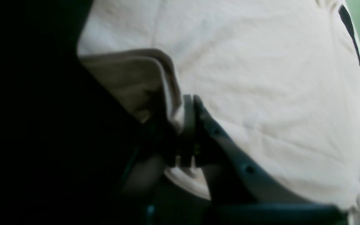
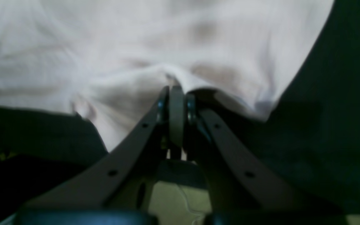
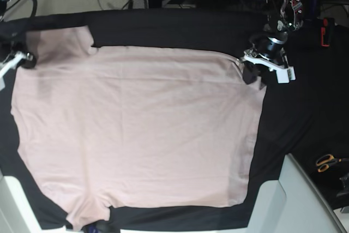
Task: Fold the T-shirt properly
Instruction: 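Lift the shoulder edge with both grippers and fold it over toward the hem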
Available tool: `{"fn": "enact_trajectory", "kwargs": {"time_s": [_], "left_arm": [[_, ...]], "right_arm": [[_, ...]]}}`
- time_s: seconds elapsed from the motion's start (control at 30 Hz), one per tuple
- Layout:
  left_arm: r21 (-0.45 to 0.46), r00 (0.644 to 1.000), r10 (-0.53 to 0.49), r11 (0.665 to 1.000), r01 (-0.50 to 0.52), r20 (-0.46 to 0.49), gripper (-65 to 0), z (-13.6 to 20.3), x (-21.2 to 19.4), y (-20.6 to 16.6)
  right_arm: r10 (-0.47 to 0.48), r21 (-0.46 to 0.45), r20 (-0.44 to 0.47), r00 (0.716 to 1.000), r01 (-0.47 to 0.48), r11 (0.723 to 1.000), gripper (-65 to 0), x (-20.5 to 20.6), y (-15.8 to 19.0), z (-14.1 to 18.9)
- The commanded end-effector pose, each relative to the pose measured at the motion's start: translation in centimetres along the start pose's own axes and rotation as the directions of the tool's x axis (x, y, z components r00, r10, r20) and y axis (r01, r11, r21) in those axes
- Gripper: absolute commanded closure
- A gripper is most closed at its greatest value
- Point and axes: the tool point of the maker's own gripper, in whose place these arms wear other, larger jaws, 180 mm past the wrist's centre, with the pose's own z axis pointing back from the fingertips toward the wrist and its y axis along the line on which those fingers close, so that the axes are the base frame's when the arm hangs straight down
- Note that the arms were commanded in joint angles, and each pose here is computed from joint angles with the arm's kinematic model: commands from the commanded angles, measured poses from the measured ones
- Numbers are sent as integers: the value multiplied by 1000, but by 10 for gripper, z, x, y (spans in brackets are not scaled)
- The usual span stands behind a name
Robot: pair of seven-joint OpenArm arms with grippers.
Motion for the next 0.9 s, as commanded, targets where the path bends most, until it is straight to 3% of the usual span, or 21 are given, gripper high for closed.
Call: {"fn": "enact_trajectory", "kwargs": {"time_s": [0.0,0.13,0.23,0.33,0.5,0.87], "left_arm": [[-7,998,-4,1000,5,60,0,-1,22,-3],[-18,997,-13,1000,14,76,0,-7,34,-10],[-39,1000,-22,999,23,8,0,-18,37,-19],[-56,1000,-26,998,27,4,0,-26,45,-28],[-81,999,-36,996,39,39,0,-37,65,-40],[-89,1000,-21,996,21,-3,0,-70,66,-52]], "right_arm": [[30,-7,41,999,-30,1000,-5,21,-3,8],[10,12,46,999,-11,1000,-5,39,-6,3],[-20,32,49,999,18,999,-5,49,-9,-3],[-35,43,52,998,33,999,-5,58,-11,-5],[3,68,70,998,-8,998,-5,81,-3,-16],[-6,114,145,989,-10,993,-5,127,5,-36]]}}
